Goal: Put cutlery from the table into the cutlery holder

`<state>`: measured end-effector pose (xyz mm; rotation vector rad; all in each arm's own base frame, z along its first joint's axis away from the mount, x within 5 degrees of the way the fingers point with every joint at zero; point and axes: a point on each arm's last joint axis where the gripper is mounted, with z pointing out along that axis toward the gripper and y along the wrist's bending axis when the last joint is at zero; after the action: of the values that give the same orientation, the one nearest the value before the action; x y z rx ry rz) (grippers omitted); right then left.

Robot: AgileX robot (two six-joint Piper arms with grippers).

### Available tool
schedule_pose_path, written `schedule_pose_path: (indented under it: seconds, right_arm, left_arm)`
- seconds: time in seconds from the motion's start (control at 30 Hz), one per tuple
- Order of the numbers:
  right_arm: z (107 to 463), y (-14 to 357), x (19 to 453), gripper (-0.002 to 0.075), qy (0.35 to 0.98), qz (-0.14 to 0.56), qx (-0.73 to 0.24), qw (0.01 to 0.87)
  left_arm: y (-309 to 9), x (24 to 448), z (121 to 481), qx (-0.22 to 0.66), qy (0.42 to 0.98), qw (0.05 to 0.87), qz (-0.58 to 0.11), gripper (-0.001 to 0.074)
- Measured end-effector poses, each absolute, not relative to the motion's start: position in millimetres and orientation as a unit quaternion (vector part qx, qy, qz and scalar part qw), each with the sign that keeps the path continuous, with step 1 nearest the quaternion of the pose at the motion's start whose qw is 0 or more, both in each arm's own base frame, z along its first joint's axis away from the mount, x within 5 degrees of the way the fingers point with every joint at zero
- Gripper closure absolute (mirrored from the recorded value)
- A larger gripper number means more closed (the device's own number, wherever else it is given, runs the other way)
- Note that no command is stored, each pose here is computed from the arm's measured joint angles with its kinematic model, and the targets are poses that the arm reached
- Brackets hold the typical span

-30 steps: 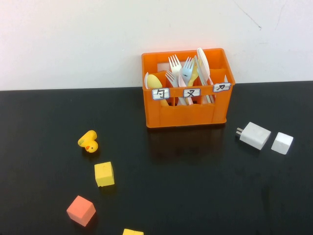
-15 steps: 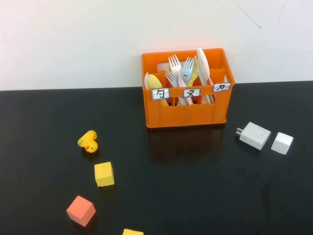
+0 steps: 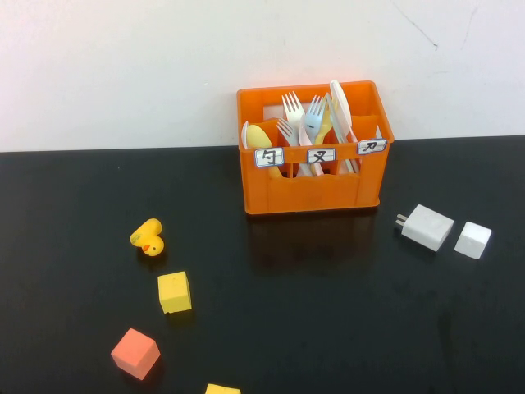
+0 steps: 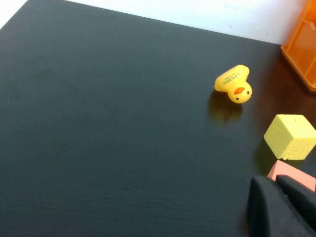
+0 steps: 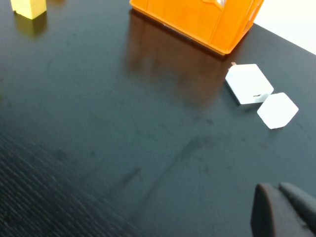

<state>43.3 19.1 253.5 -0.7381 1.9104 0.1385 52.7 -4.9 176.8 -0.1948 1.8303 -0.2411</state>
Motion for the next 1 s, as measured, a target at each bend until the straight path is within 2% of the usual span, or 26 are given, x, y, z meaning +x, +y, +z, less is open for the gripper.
schedule_pose_path:
  seconds: [0.53,0.67,1.0]
  right_arm:
    - [251.1,18.7,42.4,0.0728,0.795,0.059,-0.307,0.52]
    - [240.5,18.4,41.2,0.0728,0.785,0.064,-0.303,0.537]
    - [201.4,8.9,40.9,0.0728,0.806,0.018,-0.174,0.565]
  left_arm:
    - [-4.9,52.7,176.8,-0.084,0.789,0.599,-0.104,0.0736]
    - [-4.9,52.7,176.8,-0.084,0.789,0.599,-0.104,0.0736]
    - [-4.9,52.7,176.7,-0.084,0.79,0.599,-0.104,0.0736]
